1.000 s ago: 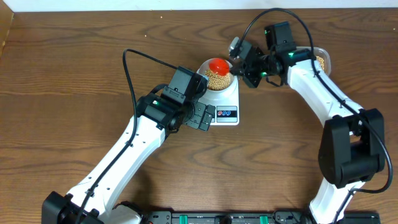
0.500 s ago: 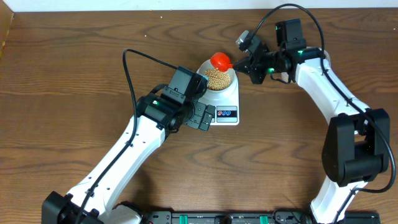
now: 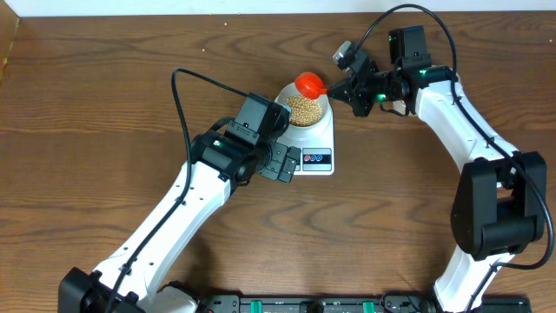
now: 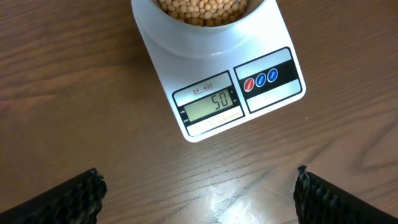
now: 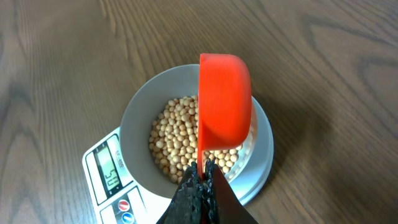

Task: Scoop item into bowl and weigh 50g on scale
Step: 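Carry the scoop over the bowl and sprinkle a few soybeans, then move the red scoop to the soybean tub with the right gripper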

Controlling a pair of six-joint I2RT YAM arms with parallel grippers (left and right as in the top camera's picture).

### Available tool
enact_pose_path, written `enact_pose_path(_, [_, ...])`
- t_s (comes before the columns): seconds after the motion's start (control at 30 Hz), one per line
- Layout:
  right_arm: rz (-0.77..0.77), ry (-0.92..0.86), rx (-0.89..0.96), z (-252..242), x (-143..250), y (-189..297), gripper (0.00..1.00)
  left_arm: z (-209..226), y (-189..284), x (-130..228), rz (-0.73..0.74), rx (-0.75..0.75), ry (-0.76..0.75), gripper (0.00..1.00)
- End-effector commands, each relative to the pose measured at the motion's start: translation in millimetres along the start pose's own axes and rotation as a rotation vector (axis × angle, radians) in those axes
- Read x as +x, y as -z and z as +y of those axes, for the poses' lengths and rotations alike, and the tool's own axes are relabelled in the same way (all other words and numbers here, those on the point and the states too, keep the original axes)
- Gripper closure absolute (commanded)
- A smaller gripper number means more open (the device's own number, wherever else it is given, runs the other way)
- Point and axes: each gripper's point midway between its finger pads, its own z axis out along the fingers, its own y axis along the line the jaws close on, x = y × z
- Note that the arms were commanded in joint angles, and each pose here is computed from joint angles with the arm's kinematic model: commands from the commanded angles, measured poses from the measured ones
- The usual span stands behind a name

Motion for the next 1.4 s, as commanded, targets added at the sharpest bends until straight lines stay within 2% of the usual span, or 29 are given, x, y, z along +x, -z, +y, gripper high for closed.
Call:
enact_pose_path(0.0, [0.045, 0.020, 0.028, -3, 9, -5, 0.99, 1, 4, -2, -0.009, -0.002, -0.016, 0.01])
enact_pose_path(0.5, [0.051, 0.084, 0.045, 1, 4, -14, 0.99, 1, 4, -2, -0.010, -0.002, -0.016, 0.01])
enact_pose_path(0.73, [-0.033, 0.127, 0.041, 0, -18, -1, 0.99, 1, 4, -2, -0.010, -0.002, -0.016, 0.01])
enact_pose_path(0.93, [-0.131, 0.160, 0.071, -4, -46, 30, 0.99, 1, 4, -2, -0.010, -0.002, -0.016, 0.01])
enact_pose_path(1.1, [-0.238, 0.095, 0.168, -24, -74, 70, 0.99, 1, 4, -2, -0.010, -0.002, -0.016, 0.01])
enact_pose_path(1.2, [-0.265, 0.048, 0.229, -39, -76, 93, 0.99, 1, 4, -2, -0.010, -0.002, -0.016, 0.01])
enact_pose_path(1.37, [-0.285, -0.182, 0.413, -78, -66, 136, 0.99, 1, 4, -2, -0.009, -0.002, -0.016, 0.01])
